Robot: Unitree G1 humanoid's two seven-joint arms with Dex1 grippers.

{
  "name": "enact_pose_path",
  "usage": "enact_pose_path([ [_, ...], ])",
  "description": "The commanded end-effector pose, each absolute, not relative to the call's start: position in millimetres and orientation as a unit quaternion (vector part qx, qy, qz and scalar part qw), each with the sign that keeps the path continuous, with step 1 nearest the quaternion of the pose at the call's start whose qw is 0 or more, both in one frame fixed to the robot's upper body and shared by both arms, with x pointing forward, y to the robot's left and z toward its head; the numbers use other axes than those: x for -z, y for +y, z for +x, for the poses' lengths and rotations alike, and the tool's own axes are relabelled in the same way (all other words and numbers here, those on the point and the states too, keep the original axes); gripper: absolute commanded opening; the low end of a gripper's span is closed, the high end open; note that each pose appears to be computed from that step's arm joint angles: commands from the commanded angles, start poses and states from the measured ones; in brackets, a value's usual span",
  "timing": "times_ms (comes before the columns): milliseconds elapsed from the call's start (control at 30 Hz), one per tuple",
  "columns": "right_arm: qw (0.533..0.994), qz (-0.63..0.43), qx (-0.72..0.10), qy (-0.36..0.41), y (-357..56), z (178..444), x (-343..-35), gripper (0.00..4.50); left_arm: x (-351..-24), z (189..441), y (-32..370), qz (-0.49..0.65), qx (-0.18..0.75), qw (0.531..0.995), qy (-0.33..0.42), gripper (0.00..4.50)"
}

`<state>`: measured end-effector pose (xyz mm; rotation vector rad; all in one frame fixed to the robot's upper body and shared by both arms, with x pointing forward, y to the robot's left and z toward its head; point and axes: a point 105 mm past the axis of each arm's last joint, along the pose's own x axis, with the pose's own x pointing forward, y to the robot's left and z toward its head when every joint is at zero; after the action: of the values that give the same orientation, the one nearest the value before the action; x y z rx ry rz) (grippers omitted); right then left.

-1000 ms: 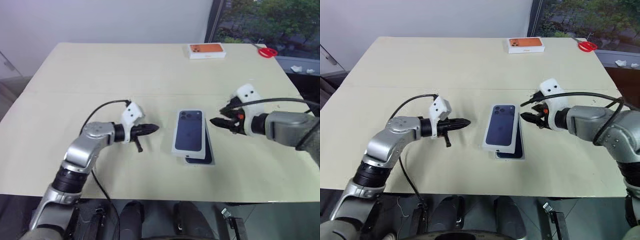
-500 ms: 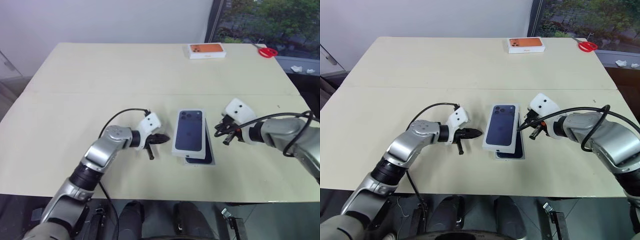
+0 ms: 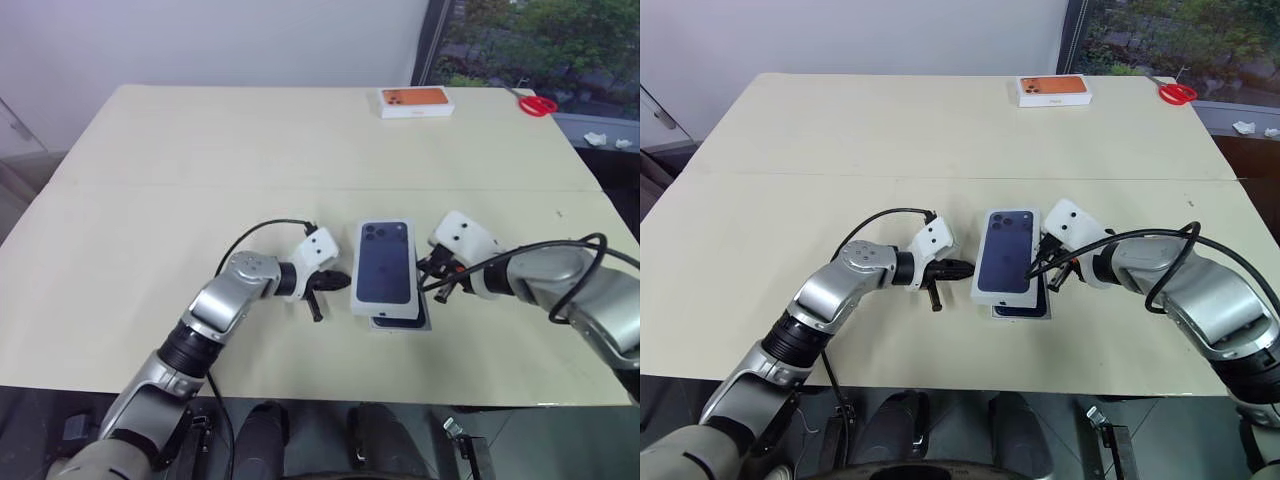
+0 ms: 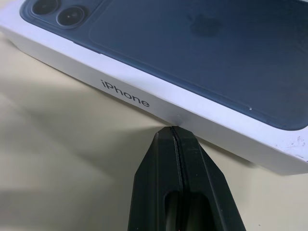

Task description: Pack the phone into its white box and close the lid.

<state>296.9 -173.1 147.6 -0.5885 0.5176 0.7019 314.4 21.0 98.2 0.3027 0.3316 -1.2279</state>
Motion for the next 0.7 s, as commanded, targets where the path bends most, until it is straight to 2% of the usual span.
enact_pose_path([
  [33, 0.86, -0.29, -0.36, 0.217, -163.1, 288.8, -160.3, 0.03, -117.0, 303.7, 6.8, 0.137, 0.601, 0.779, 0.112, 0.0],
  [400, 0.852, -0.298, -0.366, 0.226, -167.9, 279.3, -157.6, 0.03, -123.3, 286.7, -10.8, 0.129, 0.632, 0.758, 0.096, 0.0],
  [700, 0.846, -0.301, -0.368, 0.241, -170.7, 273.4, -149.7, 0.03, -125.2, 282.4, -14.0, 0.133, 0.639, 0.752, 0.093, 0.0],
])
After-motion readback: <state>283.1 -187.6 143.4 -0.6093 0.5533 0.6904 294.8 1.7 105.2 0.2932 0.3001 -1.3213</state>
